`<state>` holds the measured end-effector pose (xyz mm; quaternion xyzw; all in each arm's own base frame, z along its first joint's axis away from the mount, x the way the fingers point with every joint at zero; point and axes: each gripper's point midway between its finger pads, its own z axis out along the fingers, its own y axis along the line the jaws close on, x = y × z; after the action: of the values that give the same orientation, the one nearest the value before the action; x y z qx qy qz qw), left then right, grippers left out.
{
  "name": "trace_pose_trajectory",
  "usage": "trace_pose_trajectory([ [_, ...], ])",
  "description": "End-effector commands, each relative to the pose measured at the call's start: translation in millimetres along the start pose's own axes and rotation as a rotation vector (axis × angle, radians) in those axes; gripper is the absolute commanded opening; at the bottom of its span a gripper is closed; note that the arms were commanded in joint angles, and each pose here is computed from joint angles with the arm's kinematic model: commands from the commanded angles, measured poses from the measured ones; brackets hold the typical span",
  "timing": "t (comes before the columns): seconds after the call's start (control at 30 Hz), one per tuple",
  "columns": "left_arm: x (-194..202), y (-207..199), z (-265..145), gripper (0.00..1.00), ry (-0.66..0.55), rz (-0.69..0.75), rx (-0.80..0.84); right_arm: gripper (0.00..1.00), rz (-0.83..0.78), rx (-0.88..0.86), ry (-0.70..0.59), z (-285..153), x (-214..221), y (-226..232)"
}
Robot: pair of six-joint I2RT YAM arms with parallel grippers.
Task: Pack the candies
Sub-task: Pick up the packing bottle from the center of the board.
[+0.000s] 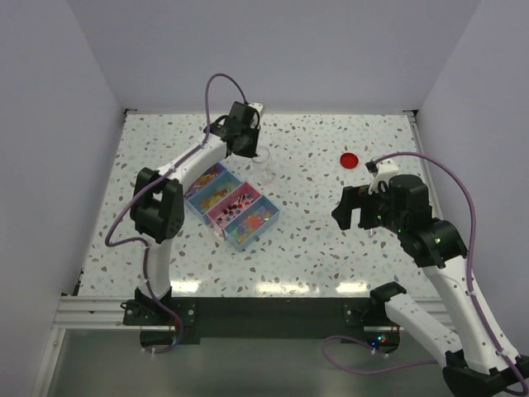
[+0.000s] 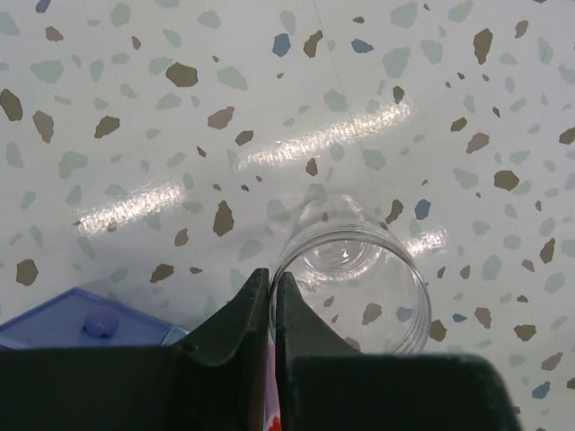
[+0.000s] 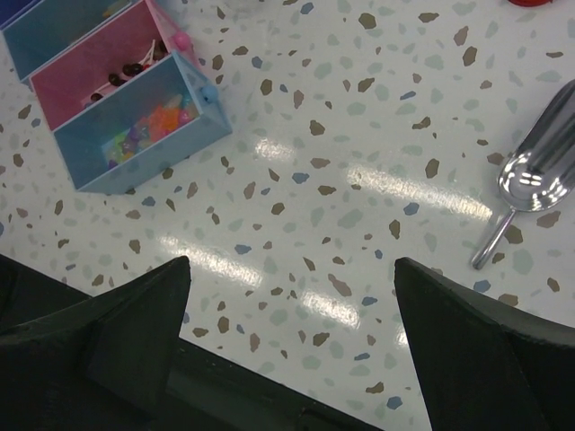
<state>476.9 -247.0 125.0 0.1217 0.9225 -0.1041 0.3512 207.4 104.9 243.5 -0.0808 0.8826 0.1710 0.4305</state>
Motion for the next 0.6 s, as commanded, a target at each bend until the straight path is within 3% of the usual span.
trace_pose_trajectory([
  [0.0, -23, -26, -14, 0.07, -0.060, 0.060, 0.026, 0.99, 0.014, 0.020, -0.015, -1, -2, -3],
  [0.13, -25, -50, -27, 0.00, -0.067, 0.111, 0.045, 0.99, 0.014, 0.034, -0.020, -1, -4, -5],
  [0.27, -20, -83, -49, 0.00, -0.055, 0.177, 0.087, 0.99, 0.009, 0.067, -0.042, -5, -10, -10],
  [0.47, 29, -142, -90, 0.00, 0.034, 0.321, 0.143, 0.99, 0.045, 0.177, -0.055, -3, -10, -28],
  [0.57, 55, -151, -102, 0.00, 0.078, 0.355, 0.137, 0.99, 0.065, 0.211, -0.051, 0, -7, -35],
])
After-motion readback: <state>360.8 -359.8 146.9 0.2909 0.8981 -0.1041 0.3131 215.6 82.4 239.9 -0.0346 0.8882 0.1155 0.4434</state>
